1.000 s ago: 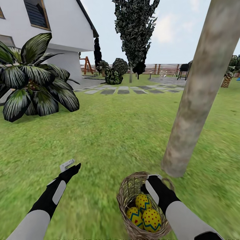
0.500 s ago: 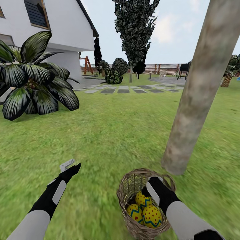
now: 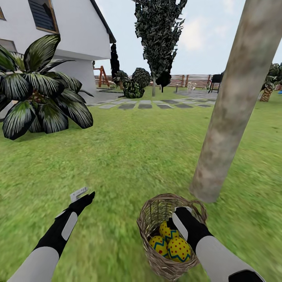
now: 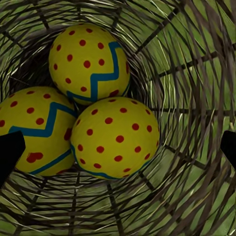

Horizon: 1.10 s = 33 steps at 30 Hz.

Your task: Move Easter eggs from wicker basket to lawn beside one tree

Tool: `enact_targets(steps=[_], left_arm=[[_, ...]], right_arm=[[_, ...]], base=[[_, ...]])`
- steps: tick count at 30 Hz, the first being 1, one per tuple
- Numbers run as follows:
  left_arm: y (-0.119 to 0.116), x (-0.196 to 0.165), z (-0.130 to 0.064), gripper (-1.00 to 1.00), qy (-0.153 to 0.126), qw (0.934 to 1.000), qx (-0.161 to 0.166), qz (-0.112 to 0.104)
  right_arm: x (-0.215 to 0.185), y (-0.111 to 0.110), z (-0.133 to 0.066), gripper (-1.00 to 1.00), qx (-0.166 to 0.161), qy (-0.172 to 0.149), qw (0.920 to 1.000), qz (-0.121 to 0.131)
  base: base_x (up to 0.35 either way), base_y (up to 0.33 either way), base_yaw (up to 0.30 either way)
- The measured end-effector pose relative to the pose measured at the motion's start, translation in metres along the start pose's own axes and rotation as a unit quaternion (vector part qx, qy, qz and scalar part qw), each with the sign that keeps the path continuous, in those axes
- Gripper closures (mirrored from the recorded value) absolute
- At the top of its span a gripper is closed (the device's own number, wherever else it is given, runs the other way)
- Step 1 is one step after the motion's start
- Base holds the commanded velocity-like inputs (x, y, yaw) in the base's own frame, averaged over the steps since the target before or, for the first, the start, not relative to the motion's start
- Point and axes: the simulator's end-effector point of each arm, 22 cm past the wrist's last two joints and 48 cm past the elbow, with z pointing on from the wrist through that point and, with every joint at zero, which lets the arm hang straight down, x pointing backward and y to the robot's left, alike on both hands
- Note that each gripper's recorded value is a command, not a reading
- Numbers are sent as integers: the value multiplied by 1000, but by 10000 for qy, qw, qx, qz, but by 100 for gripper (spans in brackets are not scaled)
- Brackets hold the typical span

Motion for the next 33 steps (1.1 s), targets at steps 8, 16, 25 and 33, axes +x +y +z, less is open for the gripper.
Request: enact_targets(steps=[8,16,25,33], left_arm=[[9,16,5,-100,18,10000,-10,2],[18,34,13,-100,160,9998,-87,15],[28,55,21,-100,322,9993,-173,30],[37,73,28,-100,462,9986,-250,43]], right_arm=[[11,2,15,-100,3,25,10000,1],[23,-16,33,-100,124,213,9997,26],[36,-28,51,-100,198,367,9991,42],[48,-23,65,-100,170,516,9985,4]], base=[[0,0,0],[0,0,0],[0,0,0],[0,0,0]])
